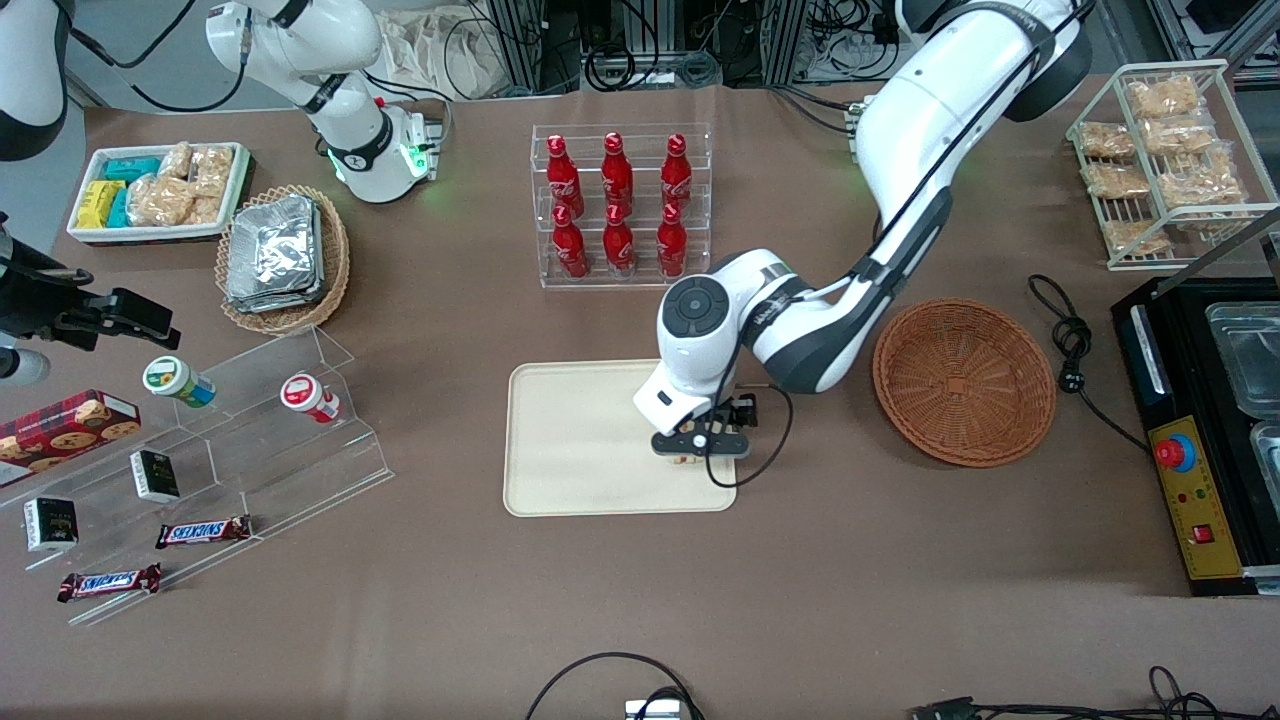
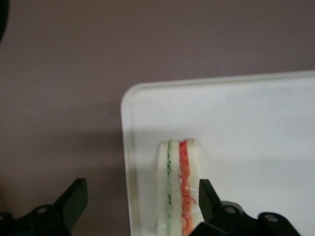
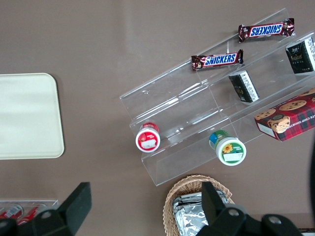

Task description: Place sandwich from basket to tray

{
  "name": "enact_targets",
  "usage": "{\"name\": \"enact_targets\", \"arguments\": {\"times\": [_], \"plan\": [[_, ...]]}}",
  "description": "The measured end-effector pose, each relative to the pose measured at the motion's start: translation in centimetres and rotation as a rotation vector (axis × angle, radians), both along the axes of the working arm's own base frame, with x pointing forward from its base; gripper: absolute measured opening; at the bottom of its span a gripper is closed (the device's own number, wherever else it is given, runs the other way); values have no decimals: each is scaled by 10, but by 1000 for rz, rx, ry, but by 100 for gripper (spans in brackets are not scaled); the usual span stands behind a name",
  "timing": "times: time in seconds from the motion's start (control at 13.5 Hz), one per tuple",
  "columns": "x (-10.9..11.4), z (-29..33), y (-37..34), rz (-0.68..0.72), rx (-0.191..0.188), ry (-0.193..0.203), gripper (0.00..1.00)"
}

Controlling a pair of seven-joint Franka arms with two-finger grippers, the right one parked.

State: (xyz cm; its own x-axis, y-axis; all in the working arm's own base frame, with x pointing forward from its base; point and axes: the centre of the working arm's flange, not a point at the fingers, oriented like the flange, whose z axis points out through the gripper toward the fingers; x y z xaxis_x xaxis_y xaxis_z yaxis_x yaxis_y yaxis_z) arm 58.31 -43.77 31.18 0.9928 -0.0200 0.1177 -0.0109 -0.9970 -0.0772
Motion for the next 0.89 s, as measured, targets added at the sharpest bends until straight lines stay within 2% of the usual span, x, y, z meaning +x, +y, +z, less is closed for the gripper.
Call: {"name": "enact_targets", "arguments": {"times": [0.22,0.45,0.67,0.74,0.89], "plan": [[26,69,44,115,-2,-50,100],[42,133,108,234,40,-71,100],[59,181,179,356,22,-94,100],[61,190,194,381,21,-96,100],[58,195,205,396,43,-75,100]]}}
